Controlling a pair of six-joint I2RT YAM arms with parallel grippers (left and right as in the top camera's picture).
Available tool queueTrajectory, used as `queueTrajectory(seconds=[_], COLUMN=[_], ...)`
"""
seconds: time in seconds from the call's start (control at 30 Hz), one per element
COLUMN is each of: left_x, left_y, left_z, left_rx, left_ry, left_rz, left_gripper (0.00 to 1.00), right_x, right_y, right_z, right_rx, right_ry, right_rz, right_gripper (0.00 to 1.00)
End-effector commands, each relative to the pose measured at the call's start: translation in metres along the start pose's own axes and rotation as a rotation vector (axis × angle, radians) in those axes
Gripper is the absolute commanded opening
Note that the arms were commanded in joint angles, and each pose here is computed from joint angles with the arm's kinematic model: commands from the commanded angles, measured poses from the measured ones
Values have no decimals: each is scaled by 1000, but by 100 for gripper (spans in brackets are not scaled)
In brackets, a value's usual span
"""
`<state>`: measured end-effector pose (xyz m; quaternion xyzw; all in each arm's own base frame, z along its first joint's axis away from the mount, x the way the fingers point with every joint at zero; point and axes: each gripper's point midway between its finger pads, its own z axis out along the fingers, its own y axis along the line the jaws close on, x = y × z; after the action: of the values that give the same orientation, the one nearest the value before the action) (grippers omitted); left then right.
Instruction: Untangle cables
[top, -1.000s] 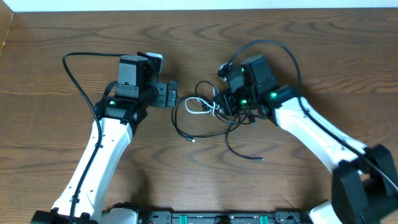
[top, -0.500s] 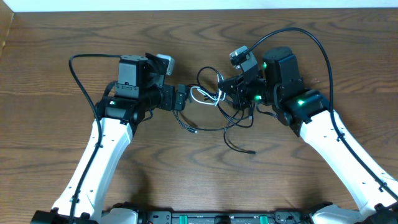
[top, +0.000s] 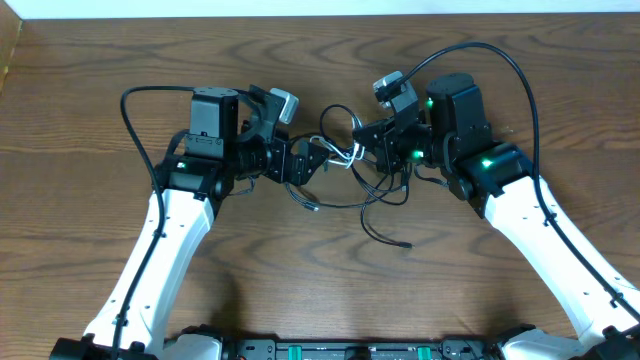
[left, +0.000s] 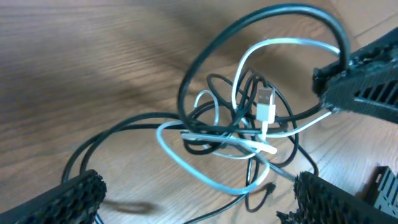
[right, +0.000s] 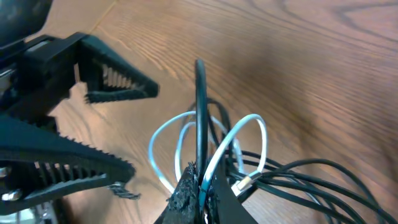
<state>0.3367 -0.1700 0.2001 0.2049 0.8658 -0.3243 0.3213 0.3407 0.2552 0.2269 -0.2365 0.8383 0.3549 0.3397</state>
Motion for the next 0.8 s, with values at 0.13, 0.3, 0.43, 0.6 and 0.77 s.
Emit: queueTrajectory(seconds=[0.13, 0.3, 0.43, 0.6, 0.77], left_x=[-40, -44, -40, -36, -30], left_y=[-29, -13, -9, 2, 37], left_z=[0, 0, 7, 22, 33], left_rx=[36, -63, -67, -71, -217], left_ry=[-130, -141, -121, -99, -65], left_rz=[166, 165, 206, 195, 168], left_gripper=[98, 98, 98, 97, 98], right_x=[-12, -11, -10, -8, -7], right_y=[26, 36, 45, 62, 66], right_z=[-9, -11, -13, -18, -19], right_rx=[-126, -184, -236, -340, -363], right_ry=[-20, -12, -5, 5, 12], right_rz=[-11, -14, -17, -26, -23], right_gripper=[1, 1, 1, 1, 1])
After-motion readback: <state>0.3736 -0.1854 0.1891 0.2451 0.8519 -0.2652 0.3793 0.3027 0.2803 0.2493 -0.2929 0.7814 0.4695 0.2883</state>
